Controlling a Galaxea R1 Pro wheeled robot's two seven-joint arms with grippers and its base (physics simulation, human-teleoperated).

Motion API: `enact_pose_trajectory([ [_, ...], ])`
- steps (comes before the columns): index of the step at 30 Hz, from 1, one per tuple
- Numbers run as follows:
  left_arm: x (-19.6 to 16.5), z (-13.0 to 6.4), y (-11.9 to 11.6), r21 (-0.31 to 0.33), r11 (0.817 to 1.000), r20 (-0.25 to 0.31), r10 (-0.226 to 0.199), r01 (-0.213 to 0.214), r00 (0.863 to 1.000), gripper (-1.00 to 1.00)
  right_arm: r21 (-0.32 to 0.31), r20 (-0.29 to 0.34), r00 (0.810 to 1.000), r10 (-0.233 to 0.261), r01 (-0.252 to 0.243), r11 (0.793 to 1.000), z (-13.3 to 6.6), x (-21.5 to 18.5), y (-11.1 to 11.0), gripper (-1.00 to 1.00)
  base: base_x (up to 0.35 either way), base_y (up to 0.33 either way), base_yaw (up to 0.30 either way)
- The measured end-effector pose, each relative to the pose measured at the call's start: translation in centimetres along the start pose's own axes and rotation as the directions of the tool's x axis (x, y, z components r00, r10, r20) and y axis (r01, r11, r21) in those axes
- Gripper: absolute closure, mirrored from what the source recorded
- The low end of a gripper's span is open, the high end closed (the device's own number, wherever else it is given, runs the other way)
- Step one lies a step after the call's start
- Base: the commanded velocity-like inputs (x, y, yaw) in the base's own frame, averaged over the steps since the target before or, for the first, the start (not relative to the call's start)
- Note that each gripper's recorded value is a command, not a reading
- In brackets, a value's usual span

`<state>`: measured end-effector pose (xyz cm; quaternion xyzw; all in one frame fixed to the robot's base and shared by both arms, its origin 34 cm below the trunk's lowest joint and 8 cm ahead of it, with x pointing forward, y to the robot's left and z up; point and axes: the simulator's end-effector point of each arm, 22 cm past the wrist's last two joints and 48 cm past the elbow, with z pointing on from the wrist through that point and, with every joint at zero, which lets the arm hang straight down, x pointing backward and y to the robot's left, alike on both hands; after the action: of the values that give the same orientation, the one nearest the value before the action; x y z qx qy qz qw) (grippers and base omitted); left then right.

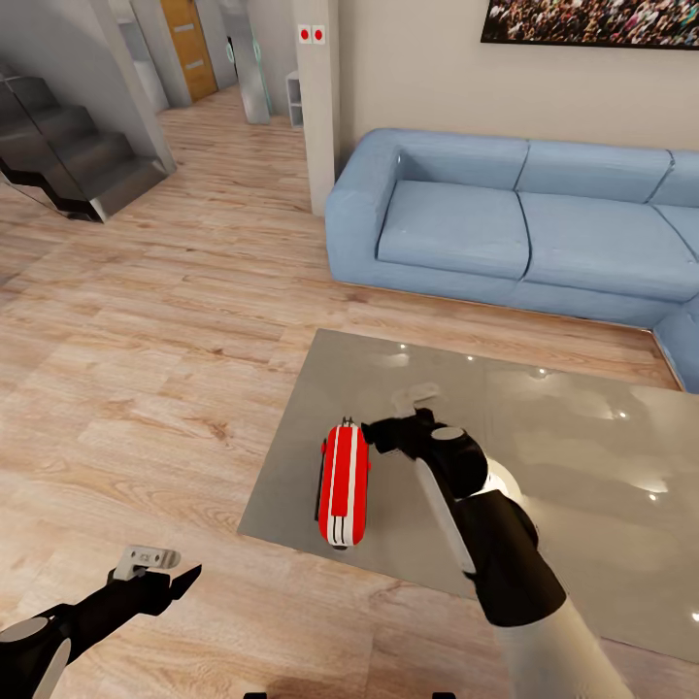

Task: Turn on the radio receiver that's on the table in the living room.

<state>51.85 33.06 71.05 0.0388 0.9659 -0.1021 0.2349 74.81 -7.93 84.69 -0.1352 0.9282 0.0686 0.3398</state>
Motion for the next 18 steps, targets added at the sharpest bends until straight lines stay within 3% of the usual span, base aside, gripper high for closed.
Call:
enact_pose_trajectory([
  [5,-0.3,0.0,0.0,0.001,1.000,0.012,0.005,-0.005,1.000,-1.00,-0.043,0.007,1.000,0.025,-0.025,0.999,-0.3,-1.2,2.6,-1.00,0.000,0.000,0.000],
  [14,-0.4,0.0,-0.1,0.001,1.000,0.016,0.006,-0.006,1.000,-1.00,-0.043,0.003,1.000,0.023,-0.023,0.999,-0.3,-1.2,2.9,-1.00,0.000,0.000,0.000],
  [18,-0.3,0.0,-0.1,0.001,1.000,0.014,0.006,-0.006,1.000,-1.00,-0.044,-0.032,0.999,0.013,-0.014,0.999,0.8,-0.4,3.0,-1.00,0.000,0.000,0.000],
])
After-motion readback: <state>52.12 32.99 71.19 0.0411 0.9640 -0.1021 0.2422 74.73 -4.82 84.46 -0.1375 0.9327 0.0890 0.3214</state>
